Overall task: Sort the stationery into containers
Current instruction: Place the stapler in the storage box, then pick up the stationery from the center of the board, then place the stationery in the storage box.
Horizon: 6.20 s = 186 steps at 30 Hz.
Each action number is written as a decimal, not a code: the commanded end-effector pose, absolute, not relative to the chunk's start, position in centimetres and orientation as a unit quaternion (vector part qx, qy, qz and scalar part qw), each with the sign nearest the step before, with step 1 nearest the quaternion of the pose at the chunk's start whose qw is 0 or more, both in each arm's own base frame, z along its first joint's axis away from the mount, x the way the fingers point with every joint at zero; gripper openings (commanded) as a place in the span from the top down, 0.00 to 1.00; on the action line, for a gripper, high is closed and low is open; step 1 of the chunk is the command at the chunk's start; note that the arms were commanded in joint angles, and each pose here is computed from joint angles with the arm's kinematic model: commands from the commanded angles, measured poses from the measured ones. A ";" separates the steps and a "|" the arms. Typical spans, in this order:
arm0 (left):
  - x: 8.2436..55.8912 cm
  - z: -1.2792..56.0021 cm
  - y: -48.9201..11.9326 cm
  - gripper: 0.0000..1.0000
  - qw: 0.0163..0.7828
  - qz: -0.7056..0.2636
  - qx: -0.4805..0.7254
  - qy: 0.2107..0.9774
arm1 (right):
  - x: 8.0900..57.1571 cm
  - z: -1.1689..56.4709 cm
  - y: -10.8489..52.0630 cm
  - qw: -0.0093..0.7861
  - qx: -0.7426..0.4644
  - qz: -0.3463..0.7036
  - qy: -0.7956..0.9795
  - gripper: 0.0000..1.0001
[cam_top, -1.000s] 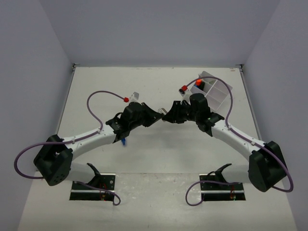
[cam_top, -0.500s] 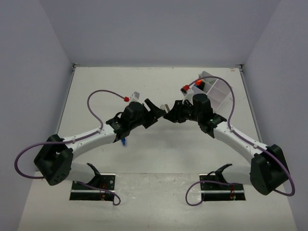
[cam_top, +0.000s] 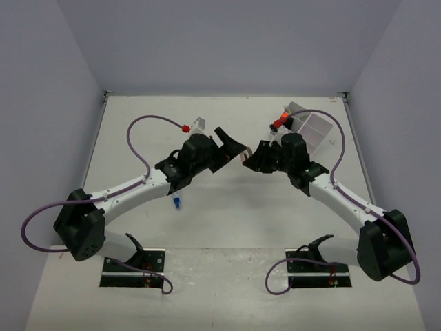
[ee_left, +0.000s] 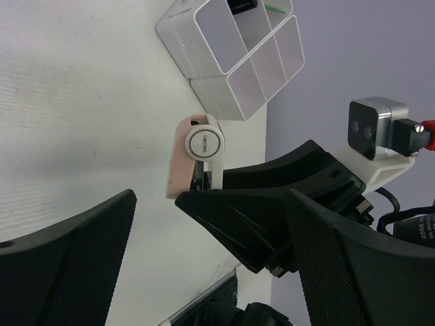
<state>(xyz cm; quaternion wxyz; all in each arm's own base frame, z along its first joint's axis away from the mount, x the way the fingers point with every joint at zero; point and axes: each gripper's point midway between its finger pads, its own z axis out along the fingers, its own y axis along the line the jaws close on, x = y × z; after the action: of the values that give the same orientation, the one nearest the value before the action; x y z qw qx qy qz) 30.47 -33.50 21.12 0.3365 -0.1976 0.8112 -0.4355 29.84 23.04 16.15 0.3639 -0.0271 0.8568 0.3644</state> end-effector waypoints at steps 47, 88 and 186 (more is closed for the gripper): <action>20.1 24.2 -19.6 0.01 0.471 -0.292 0.061 0.830 | 40.2 14.0 -0.7 0.267 -0.281 -0.190 0.902 1.00; 26.4 11.7 -8.8 0.00 0.389 -0.020 -0.250 0.886 | 34.1 28.2 12.6 0.505 -0.087 0.057 0.857 0.01; 27.9 18.4 -31.3 1.00 0.223 -0.410 -0.421 0.778 | 23.5 17.8 29.2 0.479 -0.005 0.381 0.791 0.98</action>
<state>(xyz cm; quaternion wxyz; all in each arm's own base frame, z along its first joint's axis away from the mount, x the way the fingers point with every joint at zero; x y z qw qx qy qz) 27.13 -29.97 13.72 0.2103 -0.4244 0.8125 -0.3398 23.25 28.73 15.41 0.4684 -0.0221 0.8068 0.3594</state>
